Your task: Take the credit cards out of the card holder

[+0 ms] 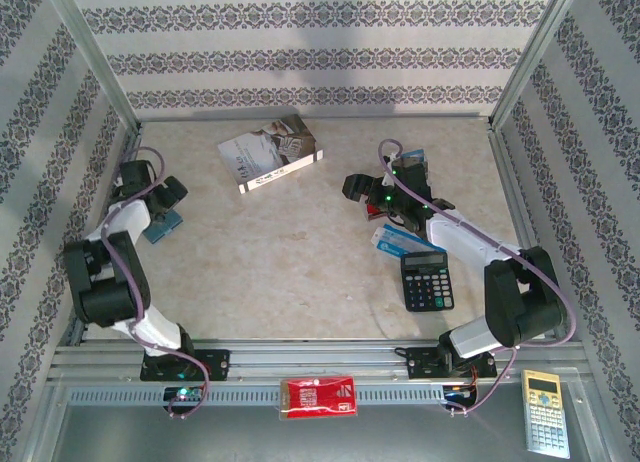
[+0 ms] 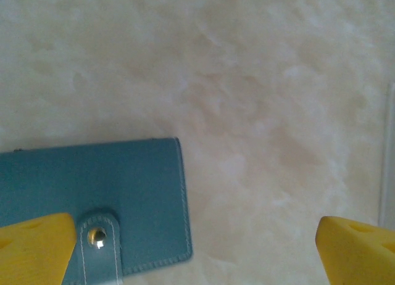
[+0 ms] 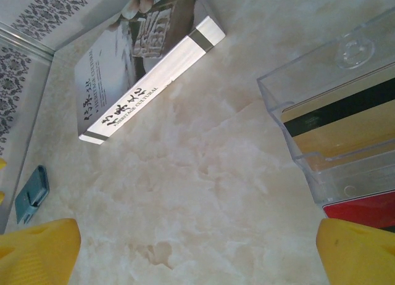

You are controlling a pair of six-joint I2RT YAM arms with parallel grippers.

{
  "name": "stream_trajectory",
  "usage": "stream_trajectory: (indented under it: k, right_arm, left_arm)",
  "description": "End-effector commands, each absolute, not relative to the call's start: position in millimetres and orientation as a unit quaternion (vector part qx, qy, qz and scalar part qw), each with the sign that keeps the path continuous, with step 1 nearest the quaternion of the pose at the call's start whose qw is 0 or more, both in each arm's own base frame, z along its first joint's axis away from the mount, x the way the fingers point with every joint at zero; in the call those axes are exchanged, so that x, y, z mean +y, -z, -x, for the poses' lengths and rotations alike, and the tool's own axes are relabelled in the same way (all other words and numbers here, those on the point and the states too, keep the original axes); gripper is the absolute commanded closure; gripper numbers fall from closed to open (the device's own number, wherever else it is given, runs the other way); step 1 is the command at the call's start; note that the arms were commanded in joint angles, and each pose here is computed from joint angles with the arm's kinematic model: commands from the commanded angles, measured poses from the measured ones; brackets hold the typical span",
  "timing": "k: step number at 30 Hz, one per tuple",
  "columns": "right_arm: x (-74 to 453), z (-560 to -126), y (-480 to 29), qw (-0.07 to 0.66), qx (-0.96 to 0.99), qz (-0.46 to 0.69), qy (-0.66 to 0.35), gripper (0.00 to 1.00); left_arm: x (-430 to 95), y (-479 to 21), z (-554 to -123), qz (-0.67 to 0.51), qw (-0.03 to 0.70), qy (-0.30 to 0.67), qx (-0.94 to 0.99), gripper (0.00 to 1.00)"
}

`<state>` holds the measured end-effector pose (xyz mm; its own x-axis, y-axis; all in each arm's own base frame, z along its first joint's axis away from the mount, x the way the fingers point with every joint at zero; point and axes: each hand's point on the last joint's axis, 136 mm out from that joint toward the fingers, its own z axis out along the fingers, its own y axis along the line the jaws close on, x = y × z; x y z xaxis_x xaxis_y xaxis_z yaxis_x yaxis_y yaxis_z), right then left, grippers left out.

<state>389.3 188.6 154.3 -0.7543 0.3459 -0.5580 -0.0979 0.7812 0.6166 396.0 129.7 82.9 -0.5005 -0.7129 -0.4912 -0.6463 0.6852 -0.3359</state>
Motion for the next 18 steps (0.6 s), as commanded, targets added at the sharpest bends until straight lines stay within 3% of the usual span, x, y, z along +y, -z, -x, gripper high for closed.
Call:
stream_trajectory:
  k: [1,9,18]
  right_arm:
    - [196,-395,-165,0.351,0.872,-0.07,-0.333,0.02]
    - [195,-394,-162,0.352,0.874,-0.071,-0.327,0.02]
    - [194,-393,-155,0.351,0.879,-0.071,-0.316,0.02]
  left_arm:
    - [128,-57,-391,0.41,0.244,0.092,0.874,0.0]
    - [106,-14,-374,0.421,0.166,0.128,0.882,0.06]
    - [46,-7,-330,0.433,0.122,0.143,0.882,0.07]
